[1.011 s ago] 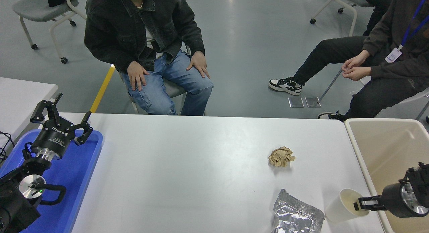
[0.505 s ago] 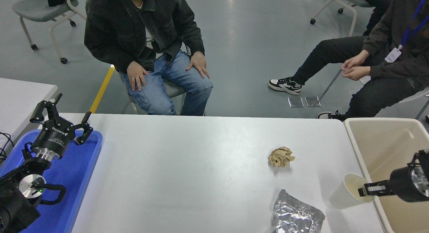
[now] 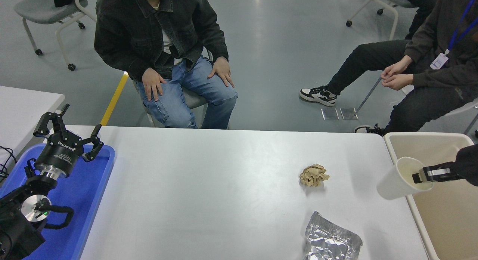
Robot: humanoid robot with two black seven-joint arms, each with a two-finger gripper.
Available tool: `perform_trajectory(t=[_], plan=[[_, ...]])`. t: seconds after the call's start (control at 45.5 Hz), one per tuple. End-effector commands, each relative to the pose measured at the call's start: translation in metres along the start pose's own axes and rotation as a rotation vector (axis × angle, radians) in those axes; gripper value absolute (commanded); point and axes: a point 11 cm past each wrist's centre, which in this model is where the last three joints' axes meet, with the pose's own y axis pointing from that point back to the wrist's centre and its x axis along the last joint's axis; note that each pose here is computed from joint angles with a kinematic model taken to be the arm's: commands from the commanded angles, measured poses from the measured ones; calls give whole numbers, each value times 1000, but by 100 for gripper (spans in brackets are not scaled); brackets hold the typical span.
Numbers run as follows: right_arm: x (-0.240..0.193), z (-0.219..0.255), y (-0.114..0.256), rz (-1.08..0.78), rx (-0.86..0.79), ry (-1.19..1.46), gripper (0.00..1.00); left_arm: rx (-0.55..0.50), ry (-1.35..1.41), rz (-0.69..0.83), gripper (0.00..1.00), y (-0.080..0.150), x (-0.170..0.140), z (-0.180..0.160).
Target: Clean the table surface
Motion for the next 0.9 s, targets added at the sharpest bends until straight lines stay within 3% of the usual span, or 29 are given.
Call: perform_trajectory(t=[0.0,0.505,0.879], plan=[[15,0,31,23,6,-7,0,0,0,-1,100,0,0,0],[20,27,62,84,-56,-61,0,0,-1,1,100,0,0,0],[8,92,30,110,-195,-165,0,0,-1,1,100,0,0,0]])
